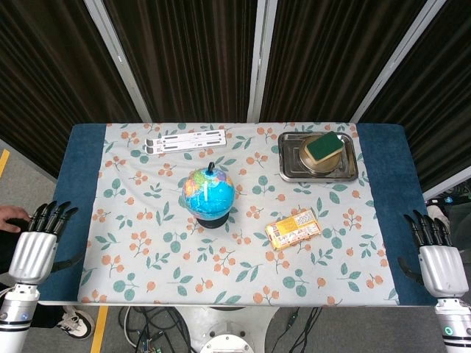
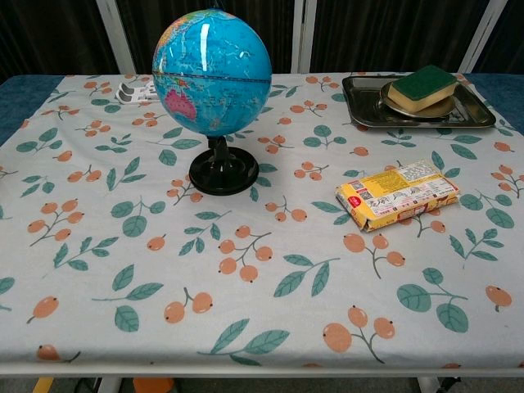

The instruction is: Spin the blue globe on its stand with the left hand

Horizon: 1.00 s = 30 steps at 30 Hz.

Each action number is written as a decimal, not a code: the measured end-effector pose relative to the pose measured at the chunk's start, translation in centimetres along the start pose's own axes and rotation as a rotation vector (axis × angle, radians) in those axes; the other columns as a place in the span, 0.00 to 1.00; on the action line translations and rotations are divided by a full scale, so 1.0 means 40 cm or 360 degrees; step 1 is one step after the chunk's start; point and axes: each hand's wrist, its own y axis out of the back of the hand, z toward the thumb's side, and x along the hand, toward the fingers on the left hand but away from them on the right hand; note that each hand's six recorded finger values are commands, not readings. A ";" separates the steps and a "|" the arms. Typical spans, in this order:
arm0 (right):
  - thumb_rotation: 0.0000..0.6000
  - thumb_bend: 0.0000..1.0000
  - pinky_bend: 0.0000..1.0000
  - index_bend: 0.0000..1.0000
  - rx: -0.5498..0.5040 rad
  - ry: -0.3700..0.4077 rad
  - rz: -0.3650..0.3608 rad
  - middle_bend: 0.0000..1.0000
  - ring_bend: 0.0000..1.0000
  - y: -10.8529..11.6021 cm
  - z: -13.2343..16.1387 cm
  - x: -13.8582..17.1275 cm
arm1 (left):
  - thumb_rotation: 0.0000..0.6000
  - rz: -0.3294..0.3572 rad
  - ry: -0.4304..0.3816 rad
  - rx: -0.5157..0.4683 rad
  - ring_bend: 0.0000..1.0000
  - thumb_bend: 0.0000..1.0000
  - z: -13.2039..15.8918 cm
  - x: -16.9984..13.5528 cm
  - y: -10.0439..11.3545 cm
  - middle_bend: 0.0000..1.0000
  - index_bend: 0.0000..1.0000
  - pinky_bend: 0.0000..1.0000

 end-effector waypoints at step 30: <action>1.00 0.22 0.00 0.00 0.0001 -0.0010 0.0008 0.00 0.00 -0.001 -0.008 -0.001 | 1.00 0.0058 -0.0718 -0.0039 0.00 0.04 0.395 0.199 0.020 0.10 0.15 0.08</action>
